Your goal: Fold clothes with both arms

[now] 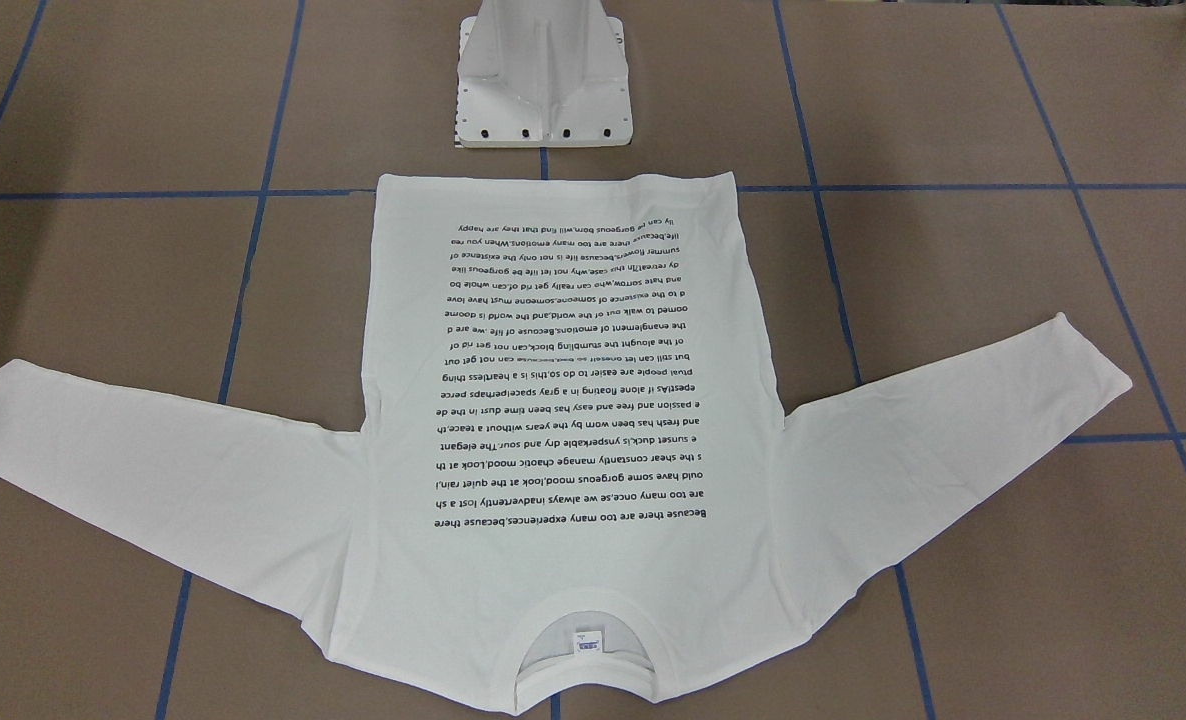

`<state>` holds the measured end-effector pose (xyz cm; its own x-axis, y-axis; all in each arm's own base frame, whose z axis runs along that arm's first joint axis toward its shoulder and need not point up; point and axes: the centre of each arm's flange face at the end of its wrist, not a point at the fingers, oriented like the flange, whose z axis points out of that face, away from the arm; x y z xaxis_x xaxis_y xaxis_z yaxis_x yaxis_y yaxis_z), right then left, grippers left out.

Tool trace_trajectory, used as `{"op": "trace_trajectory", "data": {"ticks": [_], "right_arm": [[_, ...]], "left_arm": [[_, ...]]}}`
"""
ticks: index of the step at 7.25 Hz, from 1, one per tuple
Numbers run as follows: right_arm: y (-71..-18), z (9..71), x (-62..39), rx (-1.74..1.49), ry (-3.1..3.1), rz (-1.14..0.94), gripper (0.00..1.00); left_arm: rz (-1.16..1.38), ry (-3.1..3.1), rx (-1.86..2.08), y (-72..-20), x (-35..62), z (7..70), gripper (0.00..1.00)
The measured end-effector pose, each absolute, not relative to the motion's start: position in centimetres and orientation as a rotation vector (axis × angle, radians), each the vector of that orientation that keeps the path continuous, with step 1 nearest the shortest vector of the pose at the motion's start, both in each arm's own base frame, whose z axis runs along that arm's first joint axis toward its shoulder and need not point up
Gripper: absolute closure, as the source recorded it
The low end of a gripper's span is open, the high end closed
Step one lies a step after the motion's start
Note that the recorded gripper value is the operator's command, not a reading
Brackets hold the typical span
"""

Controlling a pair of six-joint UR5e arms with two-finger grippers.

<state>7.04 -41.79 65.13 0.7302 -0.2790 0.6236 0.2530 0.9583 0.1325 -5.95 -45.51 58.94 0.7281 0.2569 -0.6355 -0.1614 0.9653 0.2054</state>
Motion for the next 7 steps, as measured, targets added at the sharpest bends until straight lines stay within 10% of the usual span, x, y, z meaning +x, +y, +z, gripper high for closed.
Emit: {"op": "trace_trajectory", "data": {"ticks": [7], "right_arm": [[-47.1, 54.3, 7.1, 0.245, -0.669, -0.305, 0.0]], "left_arm": [[0.341, 0.583, 0.576, -53.6, -6.5, 44.9, 0.0]]}}
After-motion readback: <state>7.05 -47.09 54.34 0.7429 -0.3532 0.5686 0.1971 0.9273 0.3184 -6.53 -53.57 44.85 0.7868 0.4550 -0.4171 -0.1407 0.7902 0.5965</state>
